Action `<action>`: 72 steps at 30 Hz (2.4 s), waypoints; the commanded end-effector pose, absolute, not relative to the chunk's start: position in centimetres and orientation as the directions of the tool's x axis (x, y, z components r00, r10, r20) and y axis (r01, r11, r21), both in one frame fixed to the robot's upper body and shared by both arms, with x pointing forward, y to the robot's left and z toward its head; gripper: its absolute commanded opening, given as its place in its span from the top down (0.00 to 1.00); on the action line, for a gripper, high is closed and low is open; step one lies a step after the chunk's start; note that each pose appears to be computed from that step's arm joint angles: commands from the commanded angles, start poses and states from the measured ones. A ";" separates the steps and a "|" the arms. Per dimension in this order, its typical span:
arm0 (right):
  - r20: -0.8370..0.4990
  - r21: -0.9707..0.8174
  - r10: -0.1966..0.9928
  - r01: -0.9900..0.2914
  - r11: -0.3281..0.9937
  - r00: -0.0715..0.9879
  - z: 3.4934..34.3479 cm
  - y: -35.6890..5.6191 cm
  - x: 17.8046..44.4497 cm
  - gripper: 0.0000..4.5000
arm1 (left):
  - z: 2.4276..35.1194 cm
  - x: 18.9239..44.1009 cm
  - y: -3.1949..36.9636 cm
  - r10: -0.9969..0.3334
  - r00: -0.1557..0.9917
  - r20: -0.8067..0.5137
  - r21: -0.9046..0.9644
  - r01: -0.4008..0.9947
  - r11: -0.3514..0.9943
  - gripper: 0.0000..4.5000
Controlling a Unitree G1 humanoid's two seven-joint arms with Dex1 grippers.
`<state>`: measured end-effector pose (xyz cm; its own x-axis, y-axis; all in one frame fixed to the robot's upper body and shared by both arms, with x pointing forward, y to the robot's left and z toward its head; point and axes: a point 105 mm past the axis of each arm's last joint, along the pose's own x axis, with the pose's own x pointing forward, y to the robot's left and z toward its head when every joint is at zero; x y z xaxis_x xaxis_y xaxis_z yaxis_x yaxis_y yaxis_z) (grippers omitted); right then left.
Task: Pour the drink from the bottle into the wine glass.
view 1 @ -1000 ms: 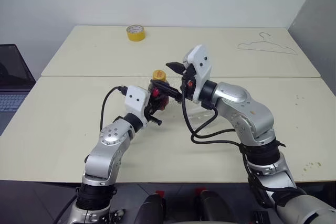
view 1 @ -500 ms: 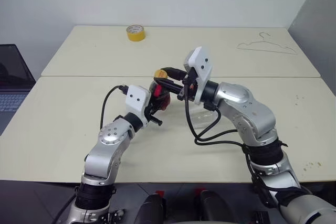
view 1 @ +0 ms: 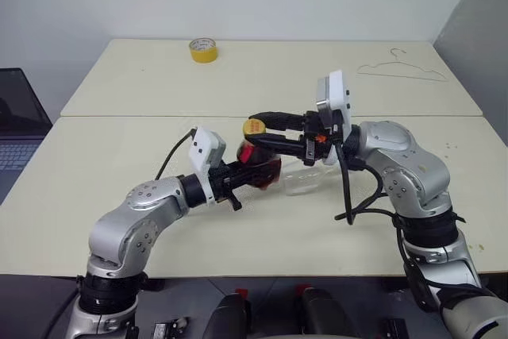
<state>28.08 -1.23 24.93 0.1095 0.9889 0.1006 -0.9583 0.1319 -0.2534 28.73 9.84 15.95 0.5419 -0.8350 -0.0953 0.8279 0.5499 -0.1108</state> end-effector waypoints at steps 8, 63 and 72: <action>0.102 -0.335 0.995 -0.941 0.042 0.008 25.7 0.2 25.6 0.56 | 16.4 30.0 11.4 -0.756 0.650 -0.079 -0.090 0.751 0.655 0.88; 0.097 -0.445 0.851 -0.742 0.501 0.516 25.3 -2.5 32.4 0.18 | 15.4 30.6 10.7 -0.677 0.733 -0.060 -0.014 0.678 0.735 0.88; 0.044 -0.468 0.849 -0.740 0.483 0.526 24.6 -4.2 32.3 0.18 | 15.5 30.7 10.8 -0.676 0.734 -0.061 -0.010 0.677 0.736 0.88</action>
